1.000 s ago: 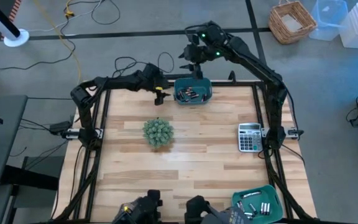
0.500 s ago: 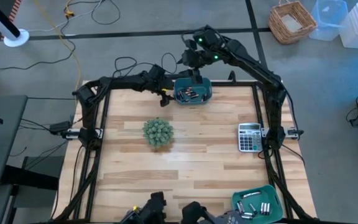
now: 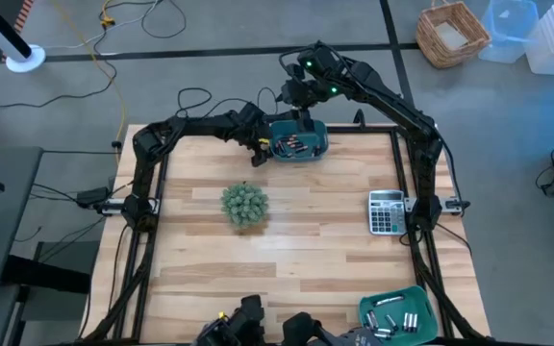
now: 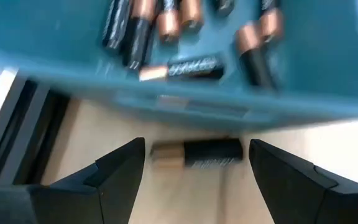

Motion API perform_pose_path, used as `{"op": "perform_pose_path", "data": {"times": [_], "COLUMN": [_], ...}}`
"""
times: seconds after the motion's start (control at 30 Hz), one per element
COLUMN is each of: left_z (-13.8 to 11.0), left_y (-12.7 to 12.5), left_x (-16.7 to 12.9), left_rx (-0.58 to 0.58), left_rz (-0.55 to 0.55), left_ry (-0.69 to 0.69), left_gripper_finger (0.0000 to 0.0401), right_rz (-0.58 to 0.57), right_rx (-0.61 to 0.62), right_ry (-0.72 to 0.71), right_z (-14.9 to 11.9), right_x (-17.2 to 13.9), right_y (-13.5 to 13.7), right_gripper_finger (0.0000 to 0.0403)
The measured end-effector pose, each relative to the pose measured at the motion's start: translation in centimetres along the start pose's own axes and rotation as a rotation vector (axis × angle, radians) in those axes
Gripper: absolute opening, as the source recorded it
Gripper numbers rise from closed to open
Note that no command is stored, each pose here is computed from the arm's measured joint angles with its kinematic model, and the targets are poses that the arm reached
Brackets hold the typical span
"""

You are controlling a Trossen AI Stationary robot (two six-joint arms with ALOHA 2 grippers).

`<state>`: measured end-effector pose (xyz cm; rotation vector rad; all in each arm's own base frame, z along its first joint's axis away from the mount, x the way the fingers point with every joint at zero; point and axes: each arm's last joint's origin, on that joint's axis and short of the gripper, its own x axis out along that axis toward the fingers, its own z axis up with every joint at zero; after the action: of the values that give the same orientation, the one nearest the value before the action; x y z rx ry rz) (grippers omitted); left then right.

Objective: Sort batteries
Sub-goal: Put the black battery into the blue bin

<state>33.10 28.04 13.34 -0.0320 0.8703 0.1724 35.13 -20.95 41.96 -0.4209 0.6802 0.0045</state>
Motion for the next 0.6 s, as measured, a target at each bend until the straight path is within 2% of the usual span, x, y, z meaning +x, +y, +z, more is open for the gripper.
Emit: {"op": "perform_pose_path", "data": {"times": [0.33, 0.6], "left_z": [0.55, 0.49], "left_y": [-0.83, -0.84], "left_x": [0.67, 0.67], "left_rx": [0.031, 0.003], "left_rz": [0.026, 0.039], "left_ry": [0.011, 0.024], "left_gripper_finger": [0.0284, 0.0277], "right_rz": [-0.008, -0.008], "right_rx": [-0.006, -0.009], "right_ry": [0.009, 0.010], "right_z": [-0.39, -0.40], "right_x": [-0.16, -0.15], "right_y": [-0.38, -0.38], "right_gripper_finger": [0.0220, 0.0220]}}
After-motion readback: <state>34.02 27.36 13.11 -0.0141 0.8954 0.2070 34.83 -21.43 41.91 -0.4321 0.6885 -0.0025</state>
